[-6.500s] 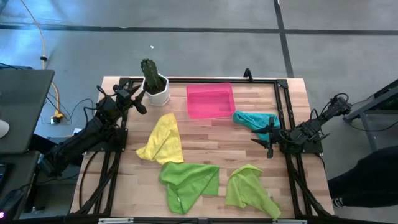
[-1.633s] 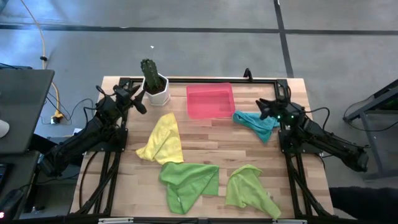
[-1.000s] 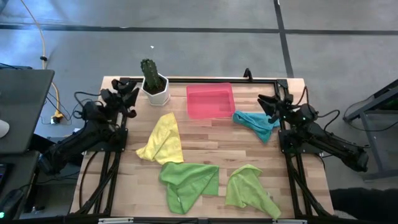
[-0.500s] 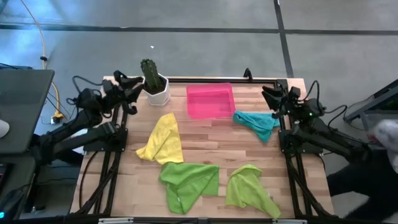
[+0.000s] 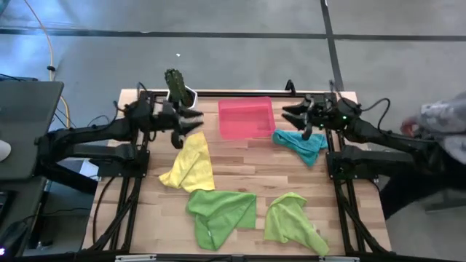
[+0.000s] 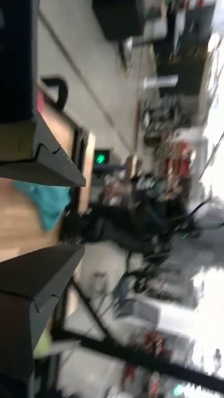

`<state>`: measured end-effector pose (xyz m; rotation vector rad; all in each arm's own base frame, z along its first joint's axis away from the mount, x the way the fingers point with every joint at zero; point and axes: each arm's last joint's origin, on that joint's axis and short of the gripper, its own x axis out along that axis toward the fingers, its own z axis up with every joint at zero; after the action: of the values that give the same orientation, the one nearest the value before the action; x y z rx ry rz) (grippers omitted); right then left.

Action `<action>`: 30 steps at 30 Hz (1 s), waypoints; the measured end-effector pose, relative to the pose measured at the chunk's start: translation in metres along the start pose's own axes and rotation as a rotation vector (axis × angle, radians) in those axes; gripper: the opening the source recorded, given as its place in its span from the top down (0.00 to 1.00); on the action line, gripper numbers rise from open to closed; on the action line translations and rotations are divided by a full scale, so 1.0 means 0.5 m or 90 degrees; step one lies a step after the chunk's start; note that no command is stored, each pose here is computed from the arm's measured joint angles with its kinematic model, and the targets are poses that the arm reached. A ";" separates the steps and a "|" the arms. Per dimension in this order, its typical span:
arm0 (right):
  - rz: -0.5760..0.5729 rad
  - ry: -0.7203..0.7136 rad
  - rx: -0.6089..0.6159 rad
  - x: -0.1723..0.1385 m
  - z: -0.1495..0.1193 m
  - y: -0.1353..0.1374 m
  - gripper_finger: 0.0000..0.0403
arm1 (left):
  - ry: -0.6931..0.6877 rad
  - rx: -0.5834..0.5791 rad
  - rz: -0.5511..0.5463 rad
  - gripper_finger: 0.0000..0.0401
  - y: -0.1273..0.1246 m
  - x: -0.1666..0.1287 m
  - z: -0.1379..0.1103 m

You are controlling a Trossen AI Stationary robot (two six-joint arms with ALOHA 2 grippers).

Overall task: Roll microfiber towels into tight, uniform cylinder then place into a basket
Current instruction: Move the yellow microfiber cloth to the middle left of the table

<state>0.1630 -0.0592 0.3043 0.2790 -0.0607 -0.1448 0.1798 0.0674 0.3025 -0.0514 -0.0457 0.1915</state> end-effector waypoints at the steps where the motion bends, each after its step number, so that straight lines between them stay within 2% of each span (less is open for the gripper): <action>1: 0.013 0.021 -0.010 0.008 -0.001 0.008 0.61 | 0.012 0.007 -0.015 0.63 -0.008 0.007 -0.004; 7: 0.097 0.125 -0.028 0.049 -0.025 0.062 0.61 | 0.063 0.014 -0.101 0.63 -0.063 0.034 -0.033; 10: 0.143 0.162 -0.027 0.064 -0.046 0.091 0.61 | 0.093 0.008 -0.102 0.63 -0.093 0.045 -0.050; 15: 0.197 0.224 -0.027 0.081 -0.088 0.137 0.61 | 0.143 0.026 -0.074 0.63 -0.146 0.060 -0.084; 21: 0.171 0.275 -0.051 0.095 -0.140 0.184 0.61 | 0.198 0.060 -0.035 0.63 -0.205 0.070 -0.129; 30: 0.177 0.397 0.034 0.106 -0.220 0.235 0.61 | 0.270 0.058 0.053 0.63 -0.255 0.078 -0.197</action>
<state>0.2400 0.0743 0.2337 0.3555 0.5139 0.2246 0.2471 -0.0545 0.2130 -0.0024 0.3889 0.2628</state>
